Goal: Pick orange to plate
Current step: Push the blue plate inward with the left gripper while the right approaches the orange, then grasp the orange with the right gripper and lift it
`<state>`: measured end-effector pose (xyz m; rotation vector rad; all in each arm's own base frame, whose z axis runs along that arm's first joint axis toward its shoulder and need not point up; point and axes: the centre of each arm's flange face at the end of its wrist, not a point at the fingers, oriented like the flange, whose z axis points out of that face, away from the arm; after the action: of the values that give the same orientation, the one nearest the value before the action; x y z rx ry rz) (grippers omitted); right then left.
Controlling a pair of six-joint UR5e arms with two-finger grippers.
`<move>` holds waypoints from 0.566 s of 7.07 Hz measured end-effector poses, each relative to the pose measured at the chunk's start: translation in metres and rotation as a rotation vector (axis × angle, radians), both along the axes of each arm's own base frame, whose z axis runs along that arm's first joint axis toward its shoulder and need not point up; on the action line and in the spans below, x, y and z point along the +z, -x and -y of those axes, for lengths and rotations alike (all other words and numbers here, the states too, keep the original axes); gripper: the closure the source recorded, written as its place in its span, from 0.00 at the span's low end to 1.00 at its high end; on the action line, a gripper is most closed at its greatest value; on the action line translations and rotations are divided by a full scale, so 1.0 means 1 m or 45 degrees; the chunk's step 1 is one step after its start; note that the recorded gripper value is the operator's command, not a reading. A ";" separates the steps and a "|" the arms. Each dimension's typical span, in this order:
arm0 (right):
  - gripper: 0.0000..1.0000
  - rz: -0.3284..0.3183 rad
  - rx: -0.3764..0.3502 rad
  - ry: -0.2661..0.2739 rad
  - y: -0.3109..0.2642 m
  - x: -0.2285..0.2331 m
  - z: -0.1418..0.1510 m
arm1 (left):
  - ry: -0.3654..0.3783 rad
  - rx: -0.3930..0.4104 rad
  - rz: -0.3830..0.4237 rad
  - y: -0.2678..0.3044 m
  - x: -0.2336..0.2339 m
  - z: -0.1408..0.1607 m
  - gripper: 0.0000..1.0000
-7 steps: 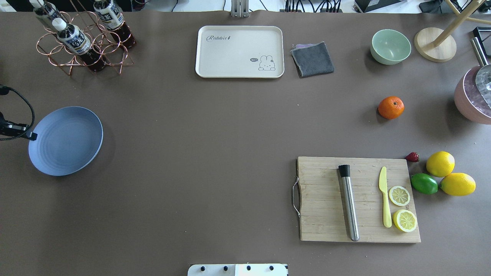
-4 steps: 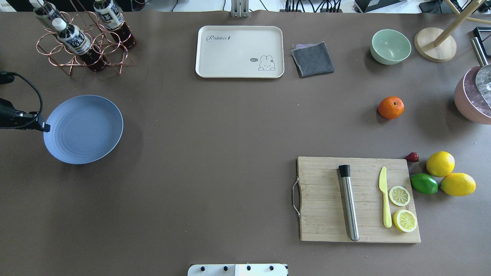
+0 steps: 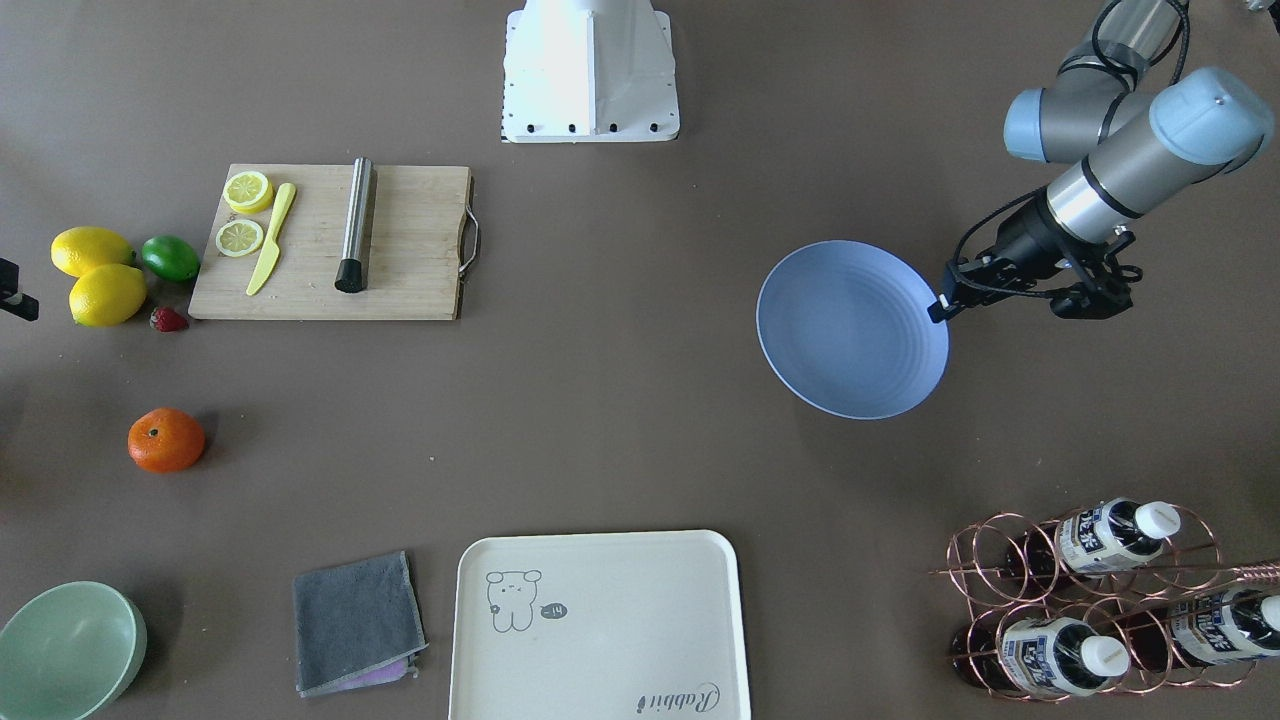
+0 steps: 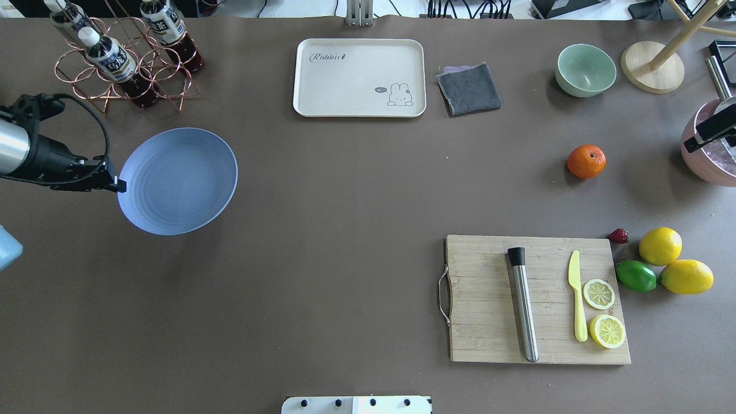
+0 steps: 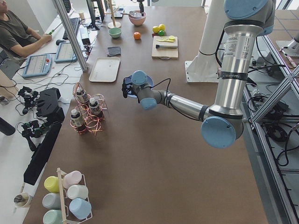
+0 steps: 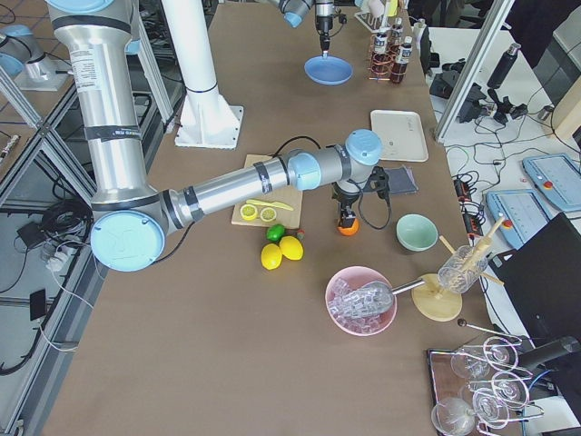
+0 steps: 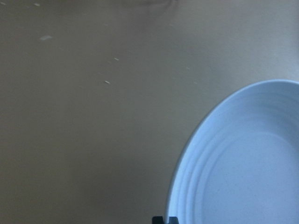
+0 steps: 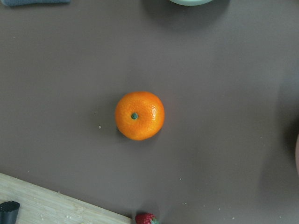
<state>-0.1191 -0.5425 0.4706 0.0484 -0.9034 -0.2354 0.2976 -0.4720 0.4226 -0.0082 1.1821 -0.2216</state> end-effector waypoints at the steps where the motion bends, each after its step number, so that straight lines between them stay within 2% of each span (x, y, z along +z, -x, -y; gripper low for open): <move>1: 0.00 -0.026 -0.025 -0.013 0.026 -0.009 0.019 | 0.033 -0.026 0.005 -0.037 -0.036 -0.008 1.00; 3: 0.00 -0.071 -0.066 -0.049 0.076 -0.014 0.050 | 0.066 -0.066 0.052 -0.125 -0.093 -0.037 1.00; 4: 0.00 -0.075 -0.055 -0.066 0.102 -0.003 0.061 | 0.070 -0.074 0.064 -0.162 -0.110 -0.057 1.00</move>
<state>-0.2210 -0.6040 0.4680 0.0696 -0.8406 -0.2992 0.4592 -0.4146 0.3130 -0.0162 1.1272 -0.3035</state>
